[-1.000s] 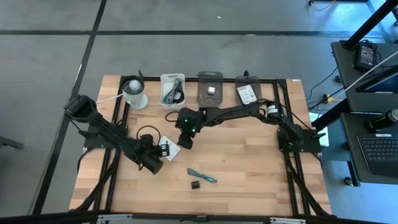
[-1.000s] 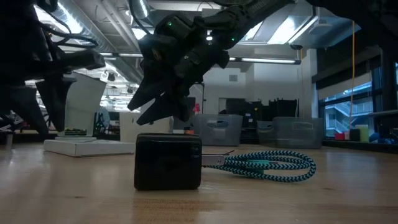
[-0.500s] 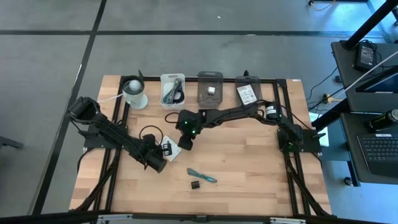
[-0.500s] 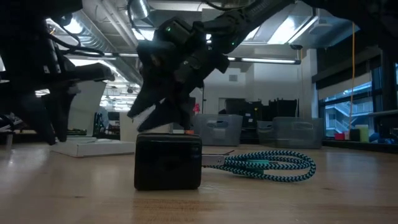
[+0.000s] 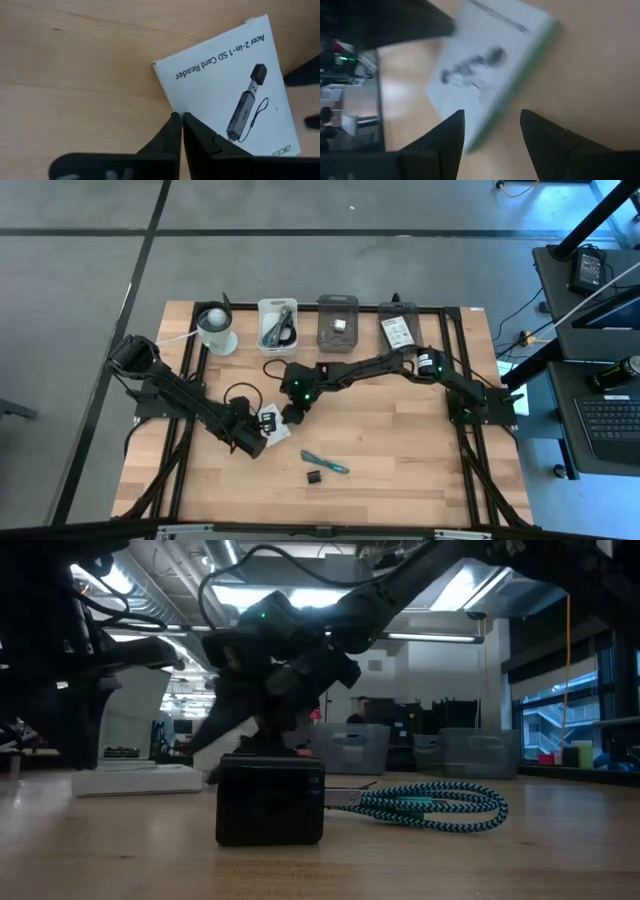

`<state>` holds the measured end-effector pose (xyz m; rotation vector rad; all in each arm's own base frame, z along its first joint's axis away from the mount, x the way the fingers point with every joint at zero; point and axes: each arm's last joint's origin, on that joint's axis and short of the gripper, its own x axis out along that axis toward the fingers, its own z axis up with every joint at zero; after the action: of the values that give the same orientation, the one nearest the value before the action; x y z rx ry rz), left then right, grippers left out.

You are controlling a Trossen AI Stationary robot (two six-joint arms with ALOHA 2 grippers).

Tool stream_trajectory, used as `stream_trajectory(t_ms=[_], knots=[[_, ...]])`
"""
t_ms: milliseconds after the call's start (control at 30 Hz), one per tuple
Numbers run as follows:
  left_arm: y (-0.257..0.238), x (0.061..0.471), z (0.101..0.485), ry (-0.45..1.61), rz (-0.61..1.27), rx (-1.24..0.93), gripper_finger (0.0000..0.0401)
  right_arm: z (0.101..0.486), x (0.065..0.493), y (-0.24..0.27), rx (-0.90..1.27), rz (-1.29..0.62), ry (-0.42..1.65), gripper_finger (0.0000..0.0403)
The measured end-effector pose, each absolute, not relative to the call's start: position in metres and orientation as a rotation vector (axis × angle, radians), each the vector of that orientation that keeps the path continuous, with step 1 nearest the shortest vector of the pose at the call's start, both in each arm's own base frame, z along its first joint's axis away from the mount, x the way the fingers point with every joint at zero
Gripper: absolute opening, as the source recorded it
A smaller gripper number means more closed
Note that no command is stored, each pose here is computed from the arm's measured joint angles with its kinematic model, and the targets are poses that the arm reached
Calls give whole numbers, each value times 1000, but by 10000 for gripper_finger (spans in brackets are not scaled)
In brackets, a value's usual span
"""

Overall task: Pick and place items into bin
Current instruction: Put the white card reader box into the right black box

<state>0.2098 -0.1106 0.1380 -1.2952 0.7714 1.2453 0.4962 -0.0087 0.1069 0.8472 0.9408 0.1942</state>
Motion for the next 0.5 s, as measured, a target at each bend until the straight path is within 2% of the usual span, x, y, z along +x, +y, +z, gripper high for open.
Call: stream_trajectory(t_ms=[233,400,500], knots=[[-110,209,137,742,1244,-1289,3,107,501,16,848,235,906,196],[-109,209,136,738,1247,-1276,2,106,501,17,812,154,886,196],[-109,209,136,735,1249,-1272,3,108,502,14,883,291,894,196]])
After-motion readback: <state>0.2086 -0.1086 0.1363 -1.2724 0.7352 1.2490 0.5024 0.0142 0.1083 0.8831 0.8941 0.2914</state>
